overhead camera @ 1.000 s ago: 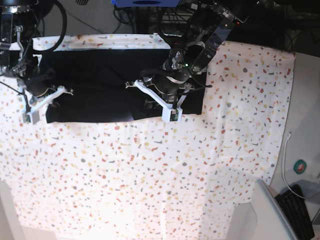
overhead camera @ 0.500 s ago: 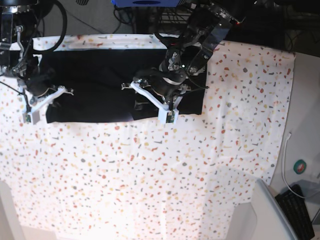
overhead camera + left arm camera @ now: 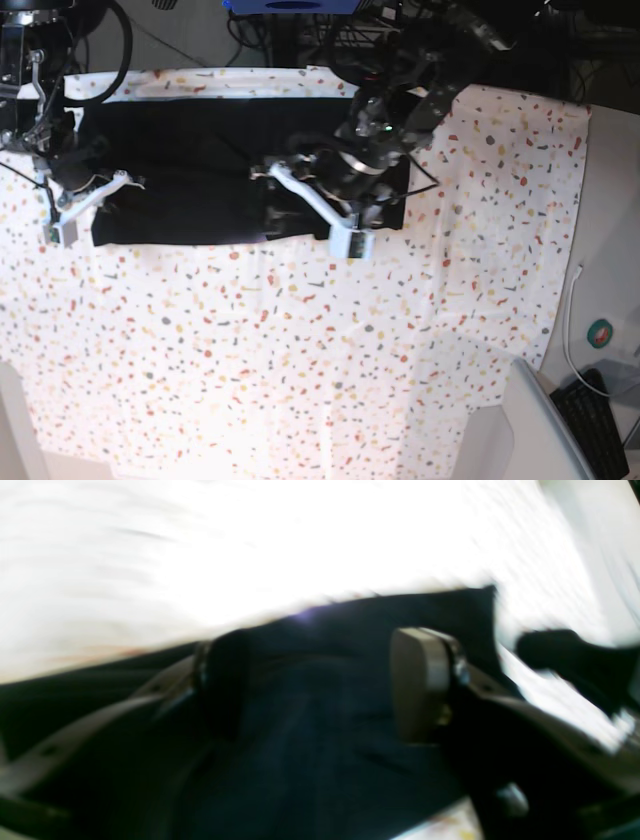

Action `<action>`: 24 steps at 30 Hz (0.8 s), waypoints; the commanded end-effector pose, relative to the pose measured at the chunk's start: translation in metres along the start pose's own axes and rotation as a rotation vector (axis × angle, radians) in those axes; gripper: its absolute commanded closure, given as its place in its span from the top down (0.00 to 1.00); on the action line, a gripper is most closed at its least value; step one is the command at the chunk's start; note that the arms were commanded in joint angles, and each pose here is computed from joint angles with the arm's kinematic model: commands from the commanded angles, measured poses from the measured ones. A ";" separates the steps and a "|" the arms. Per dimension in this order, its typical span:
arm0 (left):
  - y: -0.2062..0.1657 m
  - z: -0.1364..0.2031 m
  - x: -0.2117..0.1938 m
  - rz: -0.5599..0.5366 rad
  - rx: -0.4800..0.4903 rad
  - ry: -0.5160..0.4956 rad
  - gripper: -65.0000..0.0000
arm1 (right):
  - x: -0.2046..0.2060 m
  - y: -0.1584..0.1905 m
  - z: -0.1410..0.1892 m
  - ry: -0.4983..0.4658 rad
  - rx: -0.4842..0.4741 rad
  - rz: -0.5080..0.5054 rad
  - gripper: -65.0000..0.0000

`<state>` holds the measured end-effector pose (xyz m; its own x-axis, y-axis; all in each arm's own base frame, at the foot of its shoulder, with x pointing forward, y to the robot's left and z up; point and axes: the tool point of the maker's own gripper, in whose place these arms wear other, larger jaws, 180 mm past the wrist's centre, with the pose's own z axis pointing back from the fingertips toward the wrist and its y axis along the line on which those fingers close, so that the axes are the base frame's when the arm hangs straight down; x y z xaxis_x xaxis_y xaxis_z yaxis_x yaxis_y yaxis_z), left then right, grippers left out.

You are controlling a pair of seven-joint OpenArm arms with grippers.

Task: Layout the t-shirt on the table in an organized manner, then fold the t-shirt properly
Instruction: 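Release the strip's middle and reposition the left gripper on the strip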

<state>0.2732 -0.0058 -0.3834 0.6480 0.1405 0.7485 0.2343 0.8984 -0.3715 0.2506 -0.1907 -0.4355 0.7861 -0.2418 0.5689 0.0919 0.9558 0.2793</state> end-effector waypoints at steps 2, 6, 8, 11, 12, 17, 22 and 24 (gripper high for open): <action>0.007 0.013 0.005 0.006 0.006 -0.029 0.40 | 0.013 0.001 0.005 -0.040 0.008 0.016 0.00; 0.037 0.010 -0.022 0.010 0.082 0.038 0.00 | 0.011 0.005 0.004 -0.036 0.015 0.020 0.00; 0.045 0.006 -0.035 0.015 0.105 0.068 0.00 | 0.012 0.008 0.003 -0.041 0.021 0.015 0.00; 0.048 -0.005 -0.040 0.036 0.124 0.083 0.00 | 0.013 0.009 0.004 -0.053 0.024 -0.003 0.00; 0.053 -0.009 -0.046 0.041 0.141 0.099 0.00 | 0.017 0.011 0.006 -0.065 0.028 0.002 0.00; 0.061 -0.020 -0.047 0.043 0.165 0.112 0.00 | 0.028 0.019 0.031 -0.141 0.053 -0.046 0.00; 0.086 0.016 -0.001 0.053 0.203 -0.021 0.00 | 0.031 -0.005 0.045 -0.037 0.097 -0.211 0.49; 0.115 0.040 0.012 0.067 0.273 -0.067 0.00 | 0.034 -0.015 0.047 -0.004 0.135 -0.224 0.63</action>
<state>0.2792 0.1153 -0.3989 0.6140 0.2319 0.7545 -0.0252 0.9612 -0.2749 0.2418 -0.2239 -0.3917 0.7608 -0.4509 0.4669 0.2009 0.8476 0.4912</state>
